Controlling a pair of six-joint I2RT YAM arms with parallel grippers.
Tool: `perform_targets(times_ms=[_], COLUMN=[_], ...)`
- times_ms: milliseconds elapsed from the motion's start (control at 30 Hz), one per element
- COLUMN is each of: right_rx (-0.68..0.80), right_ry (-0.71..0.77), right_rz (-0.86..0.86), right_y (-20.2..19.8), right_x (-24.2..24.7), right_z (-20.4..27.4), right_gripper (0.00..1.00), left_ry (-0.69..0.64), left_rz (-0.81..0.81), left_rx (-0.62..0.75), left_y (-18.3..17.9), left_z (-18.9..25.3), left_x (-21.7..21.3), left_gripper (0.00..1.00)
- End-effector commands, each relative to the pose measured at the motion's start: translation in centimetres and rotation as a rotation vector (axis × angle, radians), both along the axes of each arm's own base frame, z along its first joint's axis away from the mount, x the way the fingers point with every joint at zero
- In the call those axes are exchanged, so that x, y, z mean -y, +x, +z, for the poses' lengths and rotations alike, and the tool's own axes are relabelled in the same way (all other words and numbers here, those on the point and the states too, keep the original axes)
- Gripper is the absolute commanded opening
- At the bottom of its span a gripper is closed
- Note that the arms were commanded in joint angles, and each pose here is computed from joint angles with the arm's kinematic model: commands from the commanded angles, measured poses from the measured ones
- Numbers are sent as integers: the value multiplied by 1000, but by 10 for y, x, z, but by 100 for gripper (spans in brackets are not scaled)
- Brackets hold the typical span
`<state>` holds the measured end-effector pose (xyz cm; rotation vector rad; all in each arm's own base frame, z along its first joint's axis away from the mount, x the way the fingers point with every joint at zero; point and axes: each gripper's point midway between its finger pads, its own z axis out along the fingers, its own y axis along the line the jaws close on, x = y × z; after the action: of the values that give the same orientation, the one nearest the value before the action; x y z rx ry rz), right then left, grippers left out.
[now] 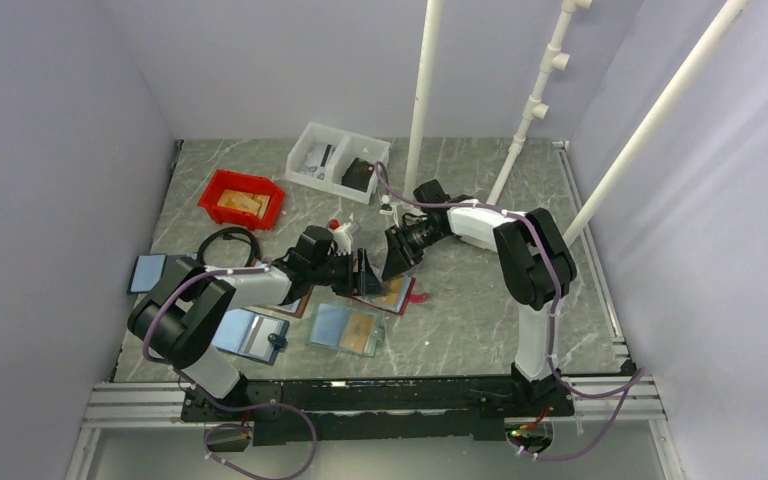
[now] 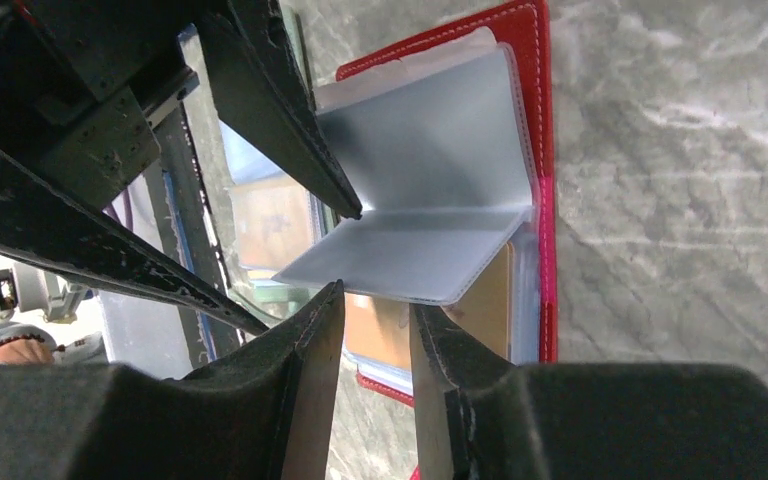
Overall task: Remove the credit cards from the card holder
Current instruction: Remove the credit card from the card holder.
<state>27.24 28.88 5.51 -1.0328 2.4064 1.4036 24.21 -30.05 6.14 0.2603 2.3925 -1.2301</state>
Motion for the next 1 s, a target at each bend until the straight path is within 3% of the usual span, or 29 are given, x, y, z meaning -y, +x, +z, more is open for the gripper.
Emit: perform_targets(times_ms=[0,233,533,967], right_rx=[2,4,24,126], right_ry=[55,61,52,35], right_rz=[35,69,69,99], right_y=[3,-5,-4,-2], right_x=[-14,-22,-22,-14], right_z=[10,13,15,31], right_gripper=[32,33,35,48], left_ry=[38,123,194,177], left_rz=[-23,-8,55,74], left_rx=[62,49,35,31], left_y=[8,15,25,28], left_z=[11,-1,-10,-11], left_x=[-2,-8,-17,-19], left_gripper=[67,68,61,54])
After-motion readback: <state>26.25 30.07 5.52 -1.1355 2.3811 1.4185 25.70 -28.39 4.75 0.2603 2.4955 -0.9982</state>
